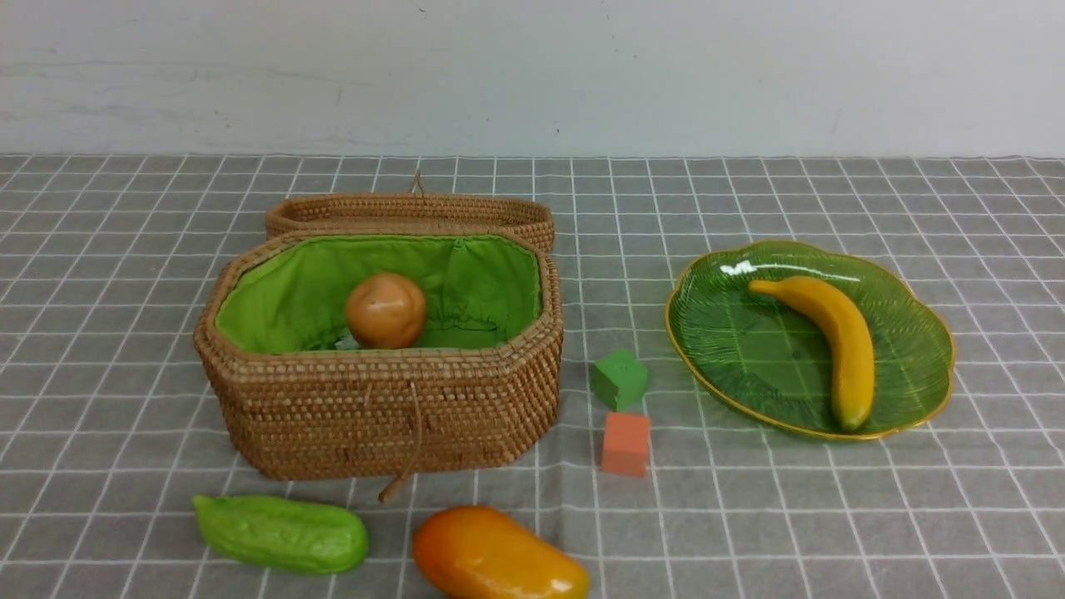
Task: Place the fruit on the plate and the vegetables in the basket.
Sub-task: Use the left arm to grab an eggplant and put it into the left basket
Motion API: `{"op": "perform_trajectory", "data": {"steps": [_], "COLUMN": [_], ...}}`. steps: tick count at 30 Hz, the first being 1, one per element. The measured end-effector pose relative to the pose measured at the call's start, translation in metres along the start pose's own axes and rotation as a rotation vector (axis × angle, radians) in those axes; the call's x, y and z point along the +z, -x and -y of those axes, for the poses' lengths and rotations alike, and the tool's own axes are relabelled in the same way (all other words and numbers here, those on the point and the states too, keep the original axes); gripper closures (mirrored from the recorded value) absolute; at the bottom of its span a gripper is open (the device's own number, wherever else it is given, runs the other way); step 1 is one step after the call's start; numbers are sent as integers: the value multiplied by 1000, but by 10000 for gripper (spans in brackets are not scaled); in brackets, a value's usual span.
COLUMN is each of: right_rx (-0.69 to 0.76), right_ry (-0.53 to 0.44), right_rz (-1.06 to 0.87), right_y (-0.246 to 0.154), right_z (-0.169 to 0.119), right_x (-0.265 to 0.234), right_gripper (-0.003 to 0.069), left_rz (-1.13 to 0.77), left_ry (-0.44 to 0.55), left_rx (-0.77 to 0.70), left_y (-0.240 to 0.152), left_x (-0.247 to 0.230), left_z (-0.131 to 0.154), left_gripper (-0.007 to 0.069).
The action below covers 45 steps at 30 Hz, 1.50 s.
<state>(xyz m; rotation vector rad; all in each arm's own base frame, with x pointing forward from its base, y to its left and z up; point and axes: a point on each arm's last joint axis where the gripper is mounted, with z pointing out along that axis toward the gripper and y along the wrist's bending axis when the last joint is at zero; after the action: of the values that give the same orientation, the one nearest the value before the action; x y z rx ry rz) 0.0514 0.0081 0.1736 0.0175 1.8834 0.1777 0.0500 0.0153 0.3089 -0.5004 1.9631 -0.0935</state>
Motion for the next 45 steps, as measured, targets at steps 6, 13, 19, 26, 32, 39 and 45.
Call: {"op": "perform_trajectory", "data": {"steps": [6,13,19,26,32,39,45], "right_rx": [0,0,0,0,0,0,0], "right_ry": [0,0,0,0,0,0,0], "right_rz": [0,0,0,1,1,1,0], "right_y": [0,0,0,0,0,0,0], "right_z": [0,0,0,0,0,0,0], "right_x": [0,0,0,0,0,0,0], "right_gripper": [490,477,468,459,451,447,440], "left_rz": [-136,-515,-715,-832,-881,-996,-927], "left_ry": [26,-89,-236,-421,-558,-313,-522], "left_rx": [-70,-13,118,274,348,391,943], "left_y": [-2,-22,-34,-37,-36,-54,-59], "left_x": [18,46,59,71,69,102,115], "left_z": [7,30,45,61,88,92,102], "left_gripper": [387,386,346,175,38,39,81]}}
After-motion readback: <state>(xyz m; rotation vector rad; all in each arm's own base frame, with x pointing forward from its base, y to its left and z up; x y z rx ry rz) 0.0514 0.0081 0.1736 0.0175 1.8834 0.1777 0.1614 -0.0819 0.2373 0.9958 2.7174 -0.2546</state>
